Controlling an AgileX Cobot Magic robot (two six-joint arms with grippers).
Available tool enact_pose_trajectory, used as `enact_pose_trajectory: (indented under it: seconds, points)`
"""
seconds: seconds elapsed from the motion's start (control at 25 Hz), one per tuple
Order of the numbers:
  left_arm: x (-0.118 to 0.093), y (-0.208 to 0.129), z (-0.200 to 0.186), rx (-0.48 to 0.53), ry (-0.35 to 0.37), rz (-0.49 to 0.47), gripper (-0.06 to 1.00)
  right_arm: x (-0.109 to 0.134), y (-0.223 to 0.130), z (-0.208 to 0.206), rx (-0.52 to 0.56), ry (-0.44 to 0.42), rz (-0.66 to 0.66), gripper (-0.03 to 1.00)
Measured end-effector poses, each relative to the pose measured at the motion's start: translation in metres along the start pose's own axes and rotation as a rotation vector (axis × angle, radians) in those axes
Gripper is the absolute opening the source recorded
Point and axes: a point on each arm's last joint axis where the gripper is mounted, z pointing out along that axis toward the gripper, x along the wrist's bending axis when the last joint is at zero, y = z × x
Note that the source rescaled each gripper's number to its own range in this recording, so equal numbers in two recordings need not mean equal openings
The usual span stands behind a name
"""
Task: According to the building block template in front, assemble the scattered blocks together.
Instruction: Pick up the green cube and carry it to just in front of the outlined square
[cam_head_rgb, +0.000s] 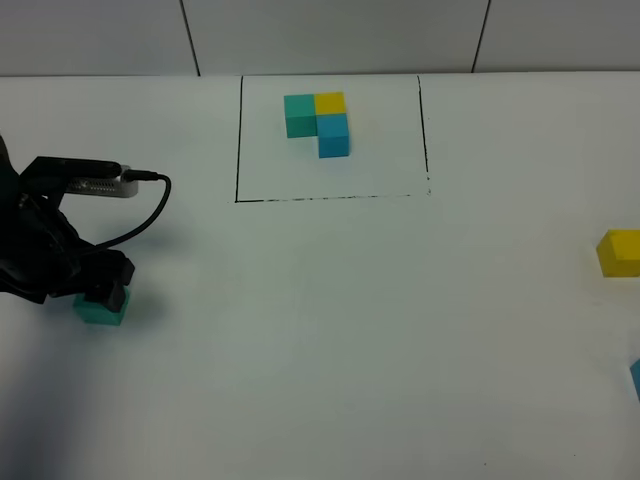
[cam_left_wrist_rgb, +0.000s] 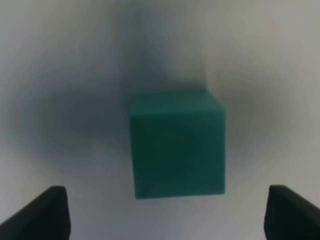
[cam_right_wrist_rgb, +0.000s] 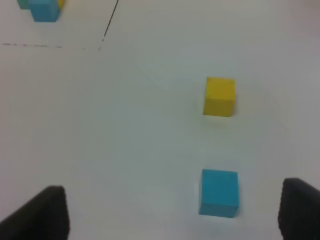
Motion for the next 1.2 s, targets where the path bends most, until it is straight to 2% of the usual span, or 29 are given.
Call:
enact_pose_trajectory:
  seconds: [0.2, 0.36, 0.48, 0.56, 0.64, 0.76, 0.88, 0.96, 1.04, 1.2]
  points:
    - [0.0, 0.006, 0.013, -0.012, -0.006, -0.014, 0.81, 0.0, 0.0, 0.0, 0.0, 0.0, 0.0, 0.71]
    - [0.0, 0.006, 0.019, -0.003, -0.009, -0.02, 0.73, 0.0, 0.0, 0.0, 0.0, 0.0, 0.0, 0.71]
    - [0.001, 0.006, 0.023, 0.01, -0.011, -0.022, 0.59, 0.0, 0.0, 0.0, 0.0, 0.0, 0.0, 0.71]
    - [0.001, 0.006, 0.026, 0.019, -0.011, -0.023, 0.46, 0.0, 0.0, 0.0, 0.0, 0.0, 0.0, 0.71]
    - [0.001, 0.006, 0.03, 0.031, -0.011, -0.024, 0.31, 0.0, 0.0, 0.0, 0.0, 0.0, 0.0, 0.71]
    - [0.001, 0.006, 0.031, 0.035, -0.011, -0.024, 0.0, 0.0, 0.0, 0.0, 0.0, 0.0, 0.0, 0.71]
    - [-0.001, 0.007, 0.029, 0.03, -0.012, -0.008, 0.0, 0.0, 0.0, 0.0, 0.0, 0.0, 0.0, 0.71]
    - [-0.007, 0.012, 0.022, 0.008, -0.013, 0.035, 0.0, 0.0, 0.0, 0.0, 0.0, 0.0, 0.0, 0.71]
    - [-0.019, 0.022, 0.011, -0.032, -0.014, 0.121, 0.0, 0.0, 0.0, 0.0, 0.0, 0.0, 0.0, 0.71]
    - [-0.054, 0.041, -0.011, -0.102, 0.014, 0.448, 0.0, 0.0, 0.0, 0.0, 0.0, 0.0, 0.0, 0.71]
